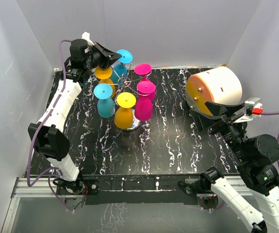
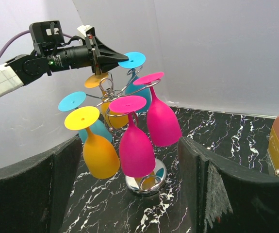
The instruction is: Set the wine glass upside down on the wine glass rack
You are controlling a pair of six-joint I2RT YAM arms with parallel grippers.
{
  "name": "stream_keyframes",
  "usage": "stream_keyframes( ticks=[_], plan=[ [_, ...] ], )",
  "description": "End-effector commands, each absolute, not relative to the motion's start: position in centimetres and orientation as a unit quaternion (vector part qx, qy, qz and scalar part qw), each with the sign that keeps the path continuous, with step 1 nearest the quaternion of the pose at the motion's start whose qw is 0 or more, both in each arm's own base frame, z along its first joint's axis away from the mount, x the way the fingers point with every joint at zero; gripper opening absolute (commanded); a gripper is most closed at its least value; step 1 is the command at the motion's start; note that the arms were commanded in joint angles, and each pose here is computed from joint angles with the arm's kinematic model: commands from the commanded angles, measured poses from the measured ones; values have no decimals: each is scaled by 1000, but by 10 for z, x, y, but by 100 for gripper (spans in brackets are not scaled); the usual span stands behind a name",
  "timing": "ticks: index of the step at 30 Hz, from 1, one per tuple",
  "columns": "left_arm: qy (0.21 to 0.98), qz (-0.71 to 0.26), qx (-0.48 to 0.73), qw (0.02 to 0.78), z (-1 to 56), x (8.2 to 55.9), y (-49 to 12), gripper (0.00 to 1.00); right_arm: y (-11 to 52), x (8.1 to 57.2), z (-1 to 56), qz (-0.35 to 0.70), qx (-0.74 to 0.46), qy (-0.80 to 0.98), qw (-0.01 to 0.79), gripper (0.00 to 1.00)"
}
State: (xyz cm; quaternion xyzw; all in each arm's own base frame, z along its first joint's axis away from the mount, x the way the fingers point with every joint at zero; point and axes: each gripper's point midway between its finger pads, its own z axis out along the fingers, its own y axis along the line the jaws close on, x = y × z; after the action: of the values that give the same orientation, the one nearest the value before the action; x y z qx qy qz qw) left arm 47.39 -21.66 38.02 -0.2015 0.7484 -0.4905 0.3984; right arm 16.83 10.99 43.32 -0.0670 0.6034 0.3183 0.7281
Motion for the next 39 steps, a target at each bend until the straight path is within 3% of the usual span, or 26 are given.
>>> stream_keyframes(
  ticks=[1,12,21,29,39],
  plan=[
    [725,-491,-181,448,430,455,-203,4,109,166,447,322,-68,581,744,78],
    [745,-431,-187,473,427,455,-185,23,106,167,455,326,-56,570,752,78],
    [753,-397,-175,494,429,452,-175,25,107,171,450,327,-49,579,745,78],
    [732,-370,-117,560,470,430,-163,36,107,182,432,307,-38,614,726,77],
    [758,-274,-31,591,475,355,-130,71,97,207,392,259,19,691,675,77]
  ],
)
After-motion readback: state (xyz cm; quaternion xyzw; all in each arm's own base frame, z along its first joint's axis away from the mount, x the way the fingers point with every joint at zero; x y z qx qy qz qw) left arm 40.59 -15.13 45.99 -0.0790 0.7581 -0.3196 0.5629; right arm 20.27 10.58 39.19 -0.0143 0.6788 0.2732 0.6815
